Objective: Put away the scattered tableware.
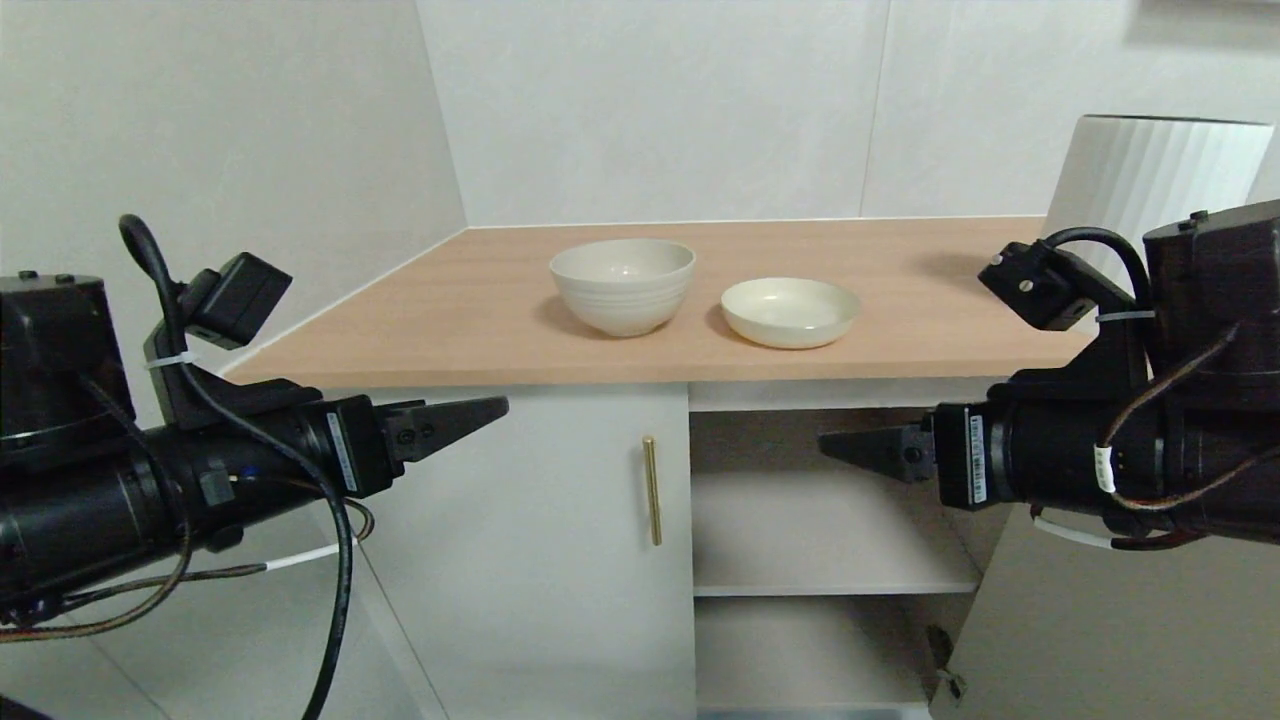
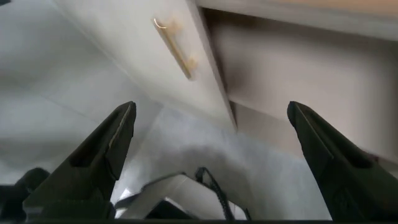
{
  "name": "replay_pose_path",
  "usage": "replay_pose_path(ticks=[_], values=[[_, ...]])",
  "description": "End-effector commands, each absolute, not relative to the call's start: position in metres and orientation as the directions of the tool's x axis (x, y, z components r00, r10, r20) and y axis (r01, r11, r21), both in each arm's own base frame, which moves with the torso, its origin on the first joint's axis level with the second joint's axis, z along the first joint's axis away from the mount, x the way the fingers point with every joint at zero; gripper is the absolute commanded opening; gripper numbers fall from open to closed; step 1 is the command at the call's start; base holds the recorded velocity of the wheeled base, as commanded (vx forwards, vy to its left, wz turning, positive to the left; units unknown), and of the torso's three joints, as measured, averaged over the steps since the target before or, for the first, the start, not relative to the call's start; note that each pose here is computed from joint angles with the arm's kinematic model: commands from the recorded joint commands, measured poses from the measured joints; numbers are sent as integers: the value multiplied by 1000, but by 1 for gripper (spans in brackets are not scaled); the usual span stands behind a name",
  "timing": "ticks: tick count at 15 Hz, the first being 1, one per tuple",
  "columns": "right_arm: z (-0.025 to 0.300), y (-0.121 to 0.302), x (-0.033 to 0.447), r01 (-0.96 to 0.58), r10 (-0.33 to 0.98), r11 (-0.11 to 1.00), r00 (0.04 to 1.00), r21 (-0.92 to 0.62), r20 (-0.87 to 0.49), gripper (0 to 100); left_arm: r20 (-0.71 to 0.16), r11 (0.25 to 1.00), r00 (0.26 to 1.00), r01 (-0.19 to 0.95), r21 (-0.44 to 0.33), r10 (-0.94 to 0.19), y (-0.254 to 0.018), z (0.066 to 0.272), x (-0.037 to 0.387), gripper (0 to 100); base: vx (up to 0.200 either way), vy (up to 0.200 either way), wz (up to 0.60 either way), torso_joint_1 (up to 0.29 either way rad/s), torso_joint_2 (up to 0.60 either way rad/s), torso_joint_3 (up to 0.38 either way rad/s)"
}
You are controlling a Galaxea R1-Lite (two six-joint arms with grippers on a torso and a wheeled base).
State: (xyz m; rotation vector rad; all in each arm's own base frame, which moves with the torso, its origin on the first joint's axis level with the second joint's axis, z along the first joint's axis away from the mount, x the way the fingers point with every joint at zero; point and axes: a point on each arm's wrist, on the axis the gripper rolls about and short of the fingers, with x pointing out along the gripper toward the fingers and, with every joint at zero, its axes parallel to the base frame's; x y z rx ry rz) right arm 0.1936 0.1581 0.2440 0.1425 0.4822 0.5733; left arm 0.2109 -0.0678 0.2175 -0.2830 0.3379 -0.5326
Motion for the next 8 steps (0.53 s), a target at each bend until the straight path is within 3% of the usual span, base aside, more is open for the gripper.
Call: replay_pose_path(ticks=[1,8], values=[[243,157,195,-483,549,836,734,261,-401,100,-258,827,804,438,-352,-536,-69,213,215,100,0,0,0,95,-525,-290],[240,156,205,-463,533,846,749,264,-394,100,-271,819,789,451,-354,-552,-81,214,239,100,0,0,0,168,-475,-294]])
